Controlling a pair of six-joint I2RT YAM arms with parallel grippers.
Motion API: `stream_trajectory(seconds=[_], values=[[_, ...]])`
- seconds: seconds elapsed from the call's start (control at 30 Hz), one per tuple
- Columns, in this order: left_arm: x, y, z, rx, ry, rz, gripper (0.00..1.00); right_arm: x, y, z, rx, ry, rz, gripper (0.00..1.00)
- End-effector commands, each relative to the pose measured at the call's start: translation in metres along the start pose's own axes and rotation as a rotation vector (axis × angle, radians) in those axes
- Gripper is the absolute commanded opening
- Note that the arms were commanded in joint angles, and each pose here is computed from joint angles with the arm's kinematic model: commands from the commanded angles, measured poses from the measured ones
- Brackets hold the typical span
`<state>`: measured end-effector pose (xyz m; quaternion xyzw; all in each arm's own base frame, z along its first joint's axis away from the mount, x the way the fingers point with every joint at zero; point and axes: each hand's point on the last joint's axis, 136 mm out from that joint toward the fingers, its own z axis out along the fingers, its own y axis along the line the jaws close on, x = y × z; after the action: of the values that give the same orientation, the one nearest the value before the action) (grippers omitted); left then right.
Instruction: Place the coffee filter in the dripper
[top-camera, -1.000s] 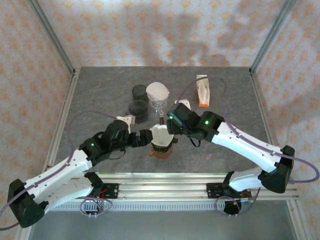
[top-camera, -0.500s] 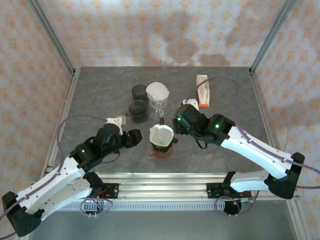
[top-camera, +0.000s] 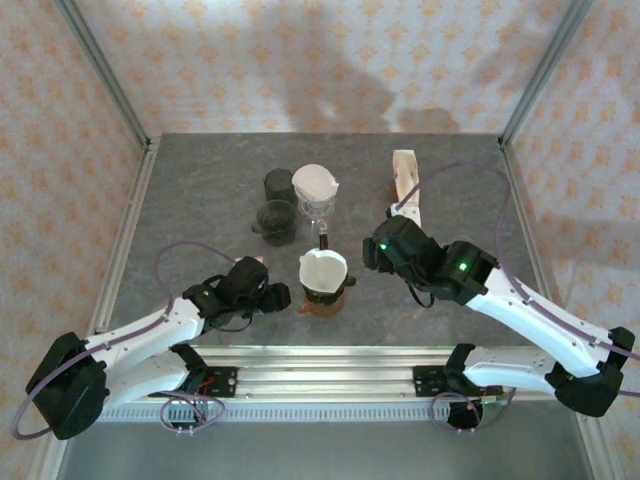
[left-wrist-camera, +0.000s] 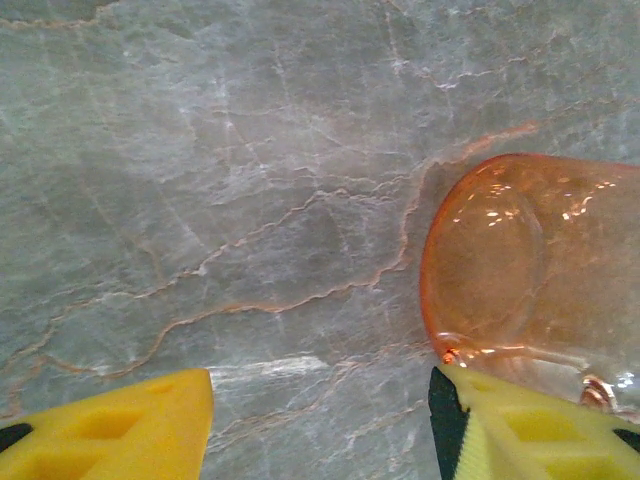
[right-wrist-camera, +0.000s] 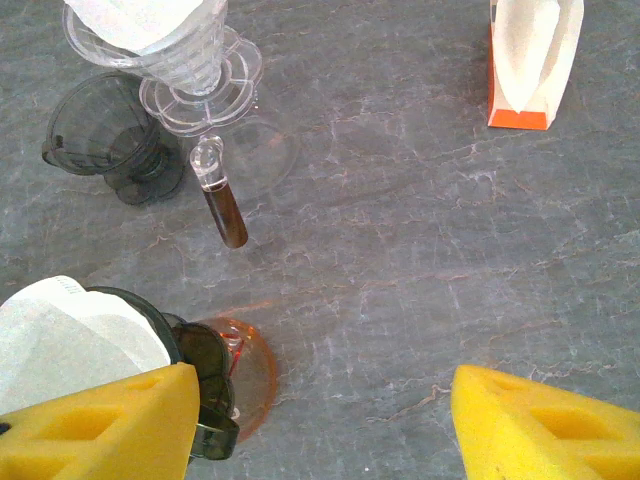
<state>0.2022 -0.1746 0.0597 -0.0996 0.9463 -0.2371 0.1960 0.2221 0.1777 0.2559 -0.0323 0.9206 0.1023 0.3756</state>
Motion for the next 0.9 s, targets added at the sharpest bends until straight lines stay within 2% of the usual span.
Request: stream_trajectory(seconds=[0.0,0.17,0.27,0.33,0.5,0.6,0.73,0.87], values=[[0.005,-0.009,0.013,0.038,0.029,-0.015,0.60,0.001,-0.019,-0.004,0.055,-0.028,0.023,0.68],[0.012,0.004,0.016,-0.026,0.062,-0.008,0.56,0.002,-0.025,-0.007,0.062,-0.032,0.029,0.68],[0.019,0.012,0.010,-0.056,0.085,0.011,0.59,0.004,-0.027,-0.007,0.065,-0.031,0.028,0.68],[0.028,0.015,0.004,-0.072,0.109,0.038,0.61,0.004,-0.028,-0.008,0.065,-0.033,0.029,0.68],[0.057,0.015,-0.002,-0.099,0.155,0.121,0.60,0.005,-0.027,-0.006,0.062,-0.036,0.033,0.69],[0.061,0.005,-0.003,-0.058,0.110,0.166,0.59,0.006,-0.025,-0.004,0.053,-0.034,0.035,0.69],[0.048,-0.005,0.003,0.011,0.006,0.188,0.59,0.006,-0.023,-0.003,0.047,-0.031,0.034,0.69],[0.040,-0.021,0.011,0.082,-0.047,0.229,0.50,0.004,-0.023,-0.007,0.045,-0.033,0.033,0.69]])
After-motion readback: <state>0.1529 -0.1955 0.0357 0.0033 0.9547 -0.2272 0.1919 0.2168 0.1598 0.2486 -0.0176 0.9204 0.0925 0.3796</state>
